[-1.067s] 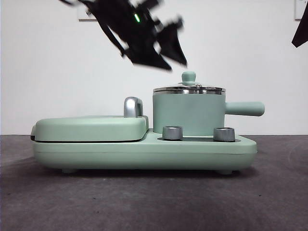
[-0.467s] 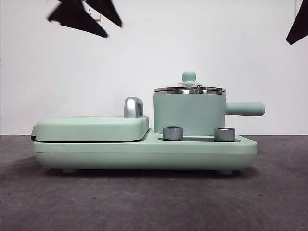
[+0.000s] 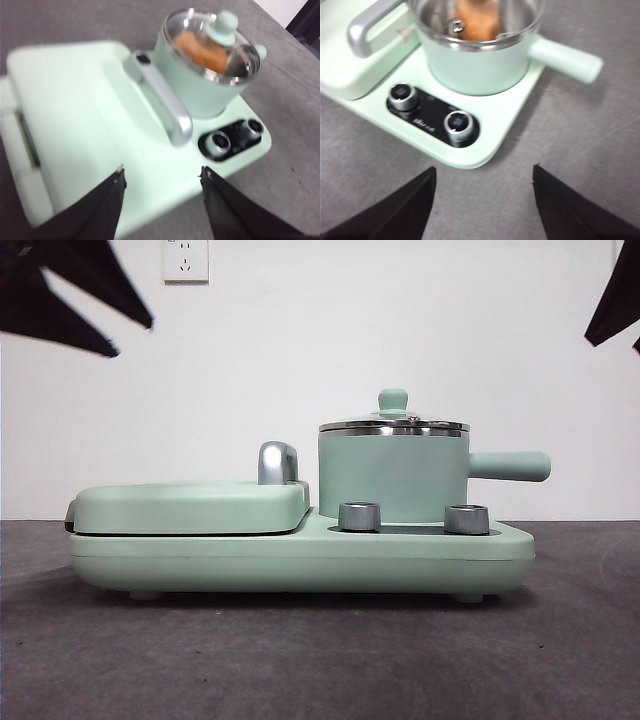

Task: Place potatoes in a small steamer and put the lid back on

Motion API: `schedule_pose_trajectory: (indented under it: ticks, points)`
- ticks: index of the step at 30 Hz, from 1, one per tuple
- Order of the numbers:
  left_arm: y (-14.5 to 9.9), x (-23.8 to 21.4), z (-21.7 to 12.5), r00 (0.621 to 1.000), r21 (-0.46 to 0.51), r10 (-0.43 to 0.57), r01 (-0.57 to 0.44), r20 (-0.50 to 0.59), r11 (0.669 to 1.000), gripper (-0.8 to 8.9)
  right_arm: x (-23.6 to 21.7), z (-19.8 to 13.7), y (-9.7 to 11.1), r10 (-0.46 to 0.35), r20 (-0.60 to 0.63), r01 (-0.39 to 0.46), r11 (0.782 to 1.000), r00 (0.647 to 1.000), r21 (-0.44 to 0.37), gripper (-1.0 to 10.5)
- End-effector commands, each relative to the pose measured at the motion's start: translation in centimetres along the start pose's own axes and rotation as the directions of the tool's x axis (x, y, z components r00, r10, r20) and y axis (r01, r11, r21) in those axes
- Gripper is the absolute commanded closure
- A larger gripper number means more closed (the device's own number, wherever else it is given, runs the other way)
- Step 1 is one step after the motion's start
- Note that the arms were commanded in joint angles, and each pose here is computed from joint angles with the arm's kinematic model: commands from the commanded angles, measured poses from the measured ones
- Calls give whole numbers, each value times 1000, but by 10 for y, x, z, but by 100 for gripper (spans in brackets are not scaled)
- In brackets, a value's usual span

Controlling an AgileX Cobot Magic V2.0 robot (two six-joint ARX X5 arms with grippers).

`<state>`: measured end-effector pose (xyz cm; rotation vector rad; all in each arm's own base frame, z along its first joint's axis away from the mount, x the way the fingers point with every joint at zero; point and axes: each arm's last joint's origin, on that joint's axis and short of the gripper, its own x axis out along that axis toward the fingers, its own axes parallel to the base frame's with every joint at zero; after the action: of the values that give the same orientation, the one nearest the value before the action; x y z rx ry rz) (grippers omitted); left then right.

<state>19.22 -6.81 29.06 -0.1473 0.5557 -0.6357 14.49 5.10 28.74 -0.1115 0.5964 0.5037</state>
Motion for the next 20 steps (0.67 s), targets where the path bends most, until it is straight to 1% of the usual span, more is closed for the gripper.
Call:
schedule_pose_trajectory:
  ticks: [1, 5, 8, 10, 11, 12, 13, 14, 17, 20]
  points:
    - [-1, -7, -12, 1000, -53, 0, 0, 13, 999, 566, 3, 1, 1, 27, -11, -27, 1000, 1000, 1, 638]
    - [-3, -15, -27, 1000, -94, 11, -9, 25, 996, 566, 8, 1, 2, 36, -29, -36, 999, 999, 0, 638]
    - [-4, -18, -30, 1000, -92, 15, -14, 11, 996, 566, 7, 0, 2, 35, -40, -35, 999, 999, 2, 638]
    - [-4, -20, -31, 1000, -115, 15, -14, 4, 993, 566, 5, -1, 2, 37, -46, -37, 999, 998, 4, 638]
    - [-4, -20, -31, 1000, -114, 13, -13, 4, 993, 593, 5, -2, 3, 37, -50, -36, 999, 998, 5, 643]
    - [-5, -20, -31, 1000, -112, 6, -5, 2, 994, 734, 4, -2, 3, 36, -51, -36, 999, 998, 5, 735]
    - [-5, -20, -31, 1000, -114, 4, -4, 1, 993, 792, 4, -3, 3, 36, -52, -36, 999, 998, 4, 990]
    - [-5, -20, -31, 1000, -97, 3, -3, 5, 995, 814, 4, -1, 3, 35, -40, -35, 999, 999, -9, 904]
    - [-5, -21, -34, 1000, -104, 7, -10, -26, 995, 808, 3, 1, 3, 34, -24, -34, 999, 999, -12, 914]
    - [-5, -21, -35, 999, -107, 8, -12, -33, 994, 808, 3, 1, 2, 31, -16, -31, 999, 999, -13, 915]
